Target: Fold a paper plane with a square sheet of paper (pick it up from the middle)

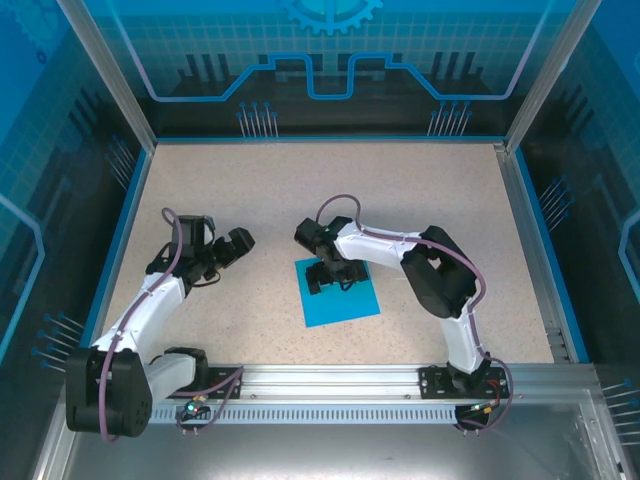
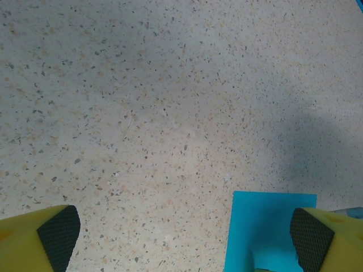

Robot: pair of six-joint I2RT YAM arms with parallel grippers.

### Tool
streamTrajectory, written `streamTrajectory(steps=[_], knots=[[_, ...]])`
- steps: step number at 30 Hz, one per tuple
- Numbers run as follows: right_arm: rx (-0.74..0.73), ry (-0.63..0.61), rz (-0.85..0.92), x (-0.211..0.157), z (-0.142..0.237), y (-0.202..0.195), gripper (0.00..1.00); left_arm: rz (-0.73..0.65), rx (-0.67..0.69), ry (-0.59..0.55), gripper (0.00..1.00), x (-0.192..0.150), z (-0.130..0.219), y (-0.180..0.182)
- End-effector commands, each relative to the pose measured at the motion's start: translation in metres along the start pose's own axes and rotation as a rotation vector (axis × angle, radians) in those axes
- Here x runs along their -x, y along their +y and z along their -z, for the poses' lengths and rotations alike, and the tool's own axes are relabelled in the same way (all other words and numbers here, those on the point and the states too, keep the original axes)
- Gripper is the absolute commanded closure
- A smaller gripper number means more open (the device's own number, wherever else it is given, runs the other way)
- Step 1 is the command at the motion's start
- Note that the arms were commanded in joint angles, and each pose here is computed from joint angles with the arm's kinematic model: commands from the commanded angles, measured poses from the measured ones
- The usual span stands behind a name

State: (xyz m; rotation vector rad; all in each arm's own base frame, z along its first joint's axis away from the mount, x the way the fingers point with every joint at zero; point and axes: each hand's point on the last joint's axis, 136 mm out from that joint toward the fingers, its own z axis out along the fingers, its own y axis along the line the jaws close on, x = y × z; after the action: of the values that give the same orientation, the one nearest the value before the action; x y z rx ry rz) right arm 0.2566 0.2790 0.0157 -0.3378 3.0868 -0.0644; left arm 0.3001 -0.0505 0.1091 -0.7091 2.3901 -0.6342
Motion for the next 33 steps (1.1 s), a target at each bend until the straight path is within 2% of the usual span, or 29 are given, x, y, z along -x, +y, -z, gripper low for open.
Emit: streamTrajectory(steps=[1, 13, 20, 29, 31, 33], knots=[[0.005, 0.035, -0.039, -0.003, -0.009, 0.000, 0.01, -0.007, -0.029, 0.022, 0.02, -0.007, -0.001, -0.004], [-0.042, 0.177, -0.068, -0.042, -0.057, -0.020, 0.03, 0.013, -0.026, 0.046, 0.02, -0.008, -0.009, -0.005], [-0.084, 0.196, -0.072, -0.047, -0.067, -0.028, 0.08, 0.012, -0.025, 0.054, 0.02, -0.010, -0.012, -0.006], [-0.039, 0.112, -0.079, -0.031, -0.046, -0.021, 0.14, 0.016, -0.020, 0.061, 0.02, -0.011, -0.013, -0.006], [0.000, 0.065, -0.085, -0.021, -0.035, -0.015, 0.19, 0.015, -0.019, 0.066, 0.01, -0.012, -0.014, -0.006], [0.057, 0.011, -0.088, -0.012, -0.024, -0.006, 0.29, 0.015, -0.021, 0.070, 0.01, -0.013, -0.015, -0.007]])
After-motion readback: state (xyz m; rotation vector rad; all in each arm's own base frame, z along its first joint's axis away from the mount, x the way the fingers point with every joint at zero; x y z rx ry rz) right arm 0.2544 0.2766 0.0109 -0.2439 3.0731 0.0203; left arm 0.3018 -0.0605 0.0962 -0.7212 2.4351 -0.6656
